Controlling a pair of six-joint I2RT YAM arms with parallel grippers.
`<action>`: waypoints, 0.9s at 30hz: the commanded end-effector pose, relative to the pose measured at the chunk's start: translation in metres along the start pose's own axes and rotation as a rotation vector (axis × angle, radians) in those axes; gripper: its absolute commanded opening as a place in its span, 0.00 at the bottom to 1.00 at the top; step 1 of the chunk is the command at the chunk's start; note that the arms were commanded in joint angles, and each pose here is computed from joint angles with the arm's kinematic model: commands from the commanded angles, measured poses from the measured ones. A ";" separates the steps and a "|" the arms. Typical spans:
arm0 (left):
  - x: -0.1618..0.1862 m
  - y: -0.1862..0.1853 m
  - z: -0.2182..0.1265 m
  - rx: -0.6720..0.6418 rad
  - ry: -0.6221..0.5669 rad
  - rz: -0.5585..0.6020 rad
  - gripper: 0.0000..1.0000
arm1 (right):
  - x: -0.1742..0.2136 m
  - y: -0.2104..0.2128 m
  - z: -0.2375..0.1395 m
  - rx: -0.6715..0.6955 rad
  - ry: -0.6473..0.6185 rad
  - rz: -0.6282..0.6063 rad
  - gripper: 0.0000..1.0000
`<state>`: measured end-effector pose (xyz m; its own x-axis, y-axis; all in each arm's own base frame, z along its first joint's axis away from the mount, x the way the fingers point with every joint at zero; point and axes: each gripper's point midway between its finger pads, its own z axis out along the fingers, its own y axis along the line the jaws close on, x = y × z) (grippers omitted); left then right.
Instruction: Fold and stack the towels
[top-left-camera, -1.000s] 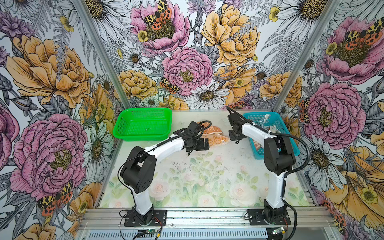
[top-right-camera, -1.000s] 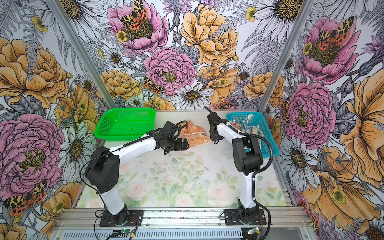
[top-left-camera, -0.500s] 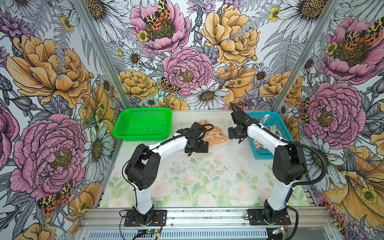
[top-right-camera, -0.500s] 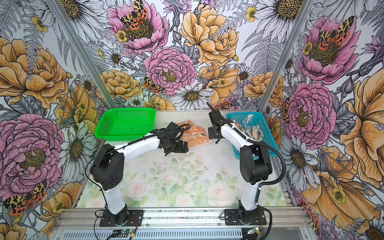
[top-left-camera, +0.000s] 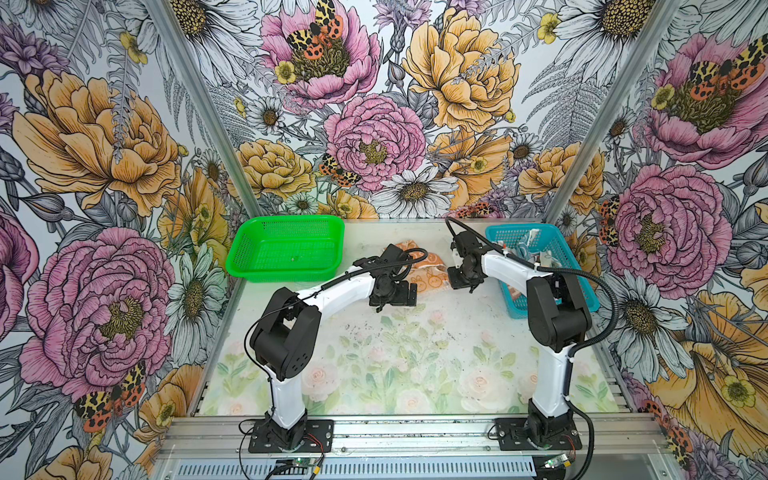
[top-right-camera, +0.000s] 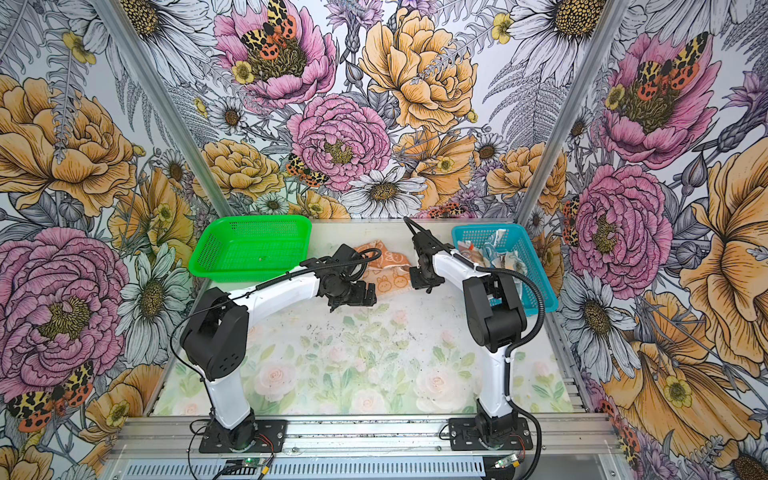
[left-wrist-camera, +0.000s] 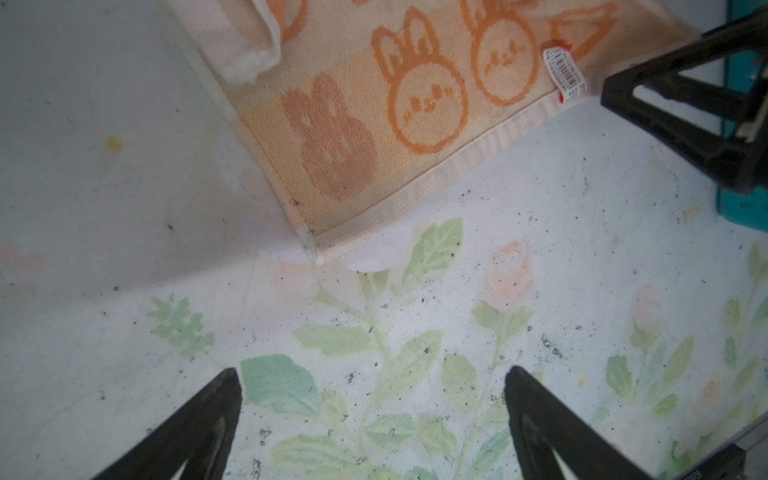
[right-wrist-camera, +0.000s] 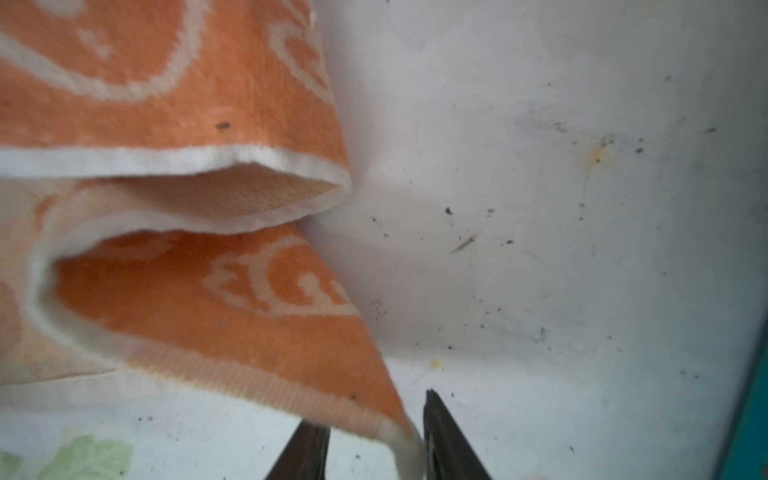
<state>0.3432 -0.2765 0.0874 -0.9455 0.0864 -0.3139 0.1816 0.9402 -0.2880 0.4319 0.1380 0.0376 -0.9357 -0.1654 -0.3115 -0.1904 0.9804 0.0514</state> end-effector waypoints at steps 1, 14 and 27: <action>0.004 0.003 0.005 -0.021 0.012 0.031 0.99 | -0.018 0.002 -0.002 -0.015 -0.050 -0.002 0.27; 0.005 0.011 0.012 -0.047 0.030 0.038 0.99 | -0.024 -0.003 -0.008 0.004 -0.072 -0.021 0.29; 0.009 0.014 0.017 -0.067 0.049 0.045 0.99 | -0.030 -0.008 -0.016 0.025 -0.094 -0.020 0.13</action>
<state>0.3404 -0.2723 0.0716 -0.9515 0.1175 -0.2843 0.1925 0.9484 -0.2521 0.4405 0.1364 0.0382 -0.9229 -0.1911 -0.3343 -0.2144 0.9762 0.0337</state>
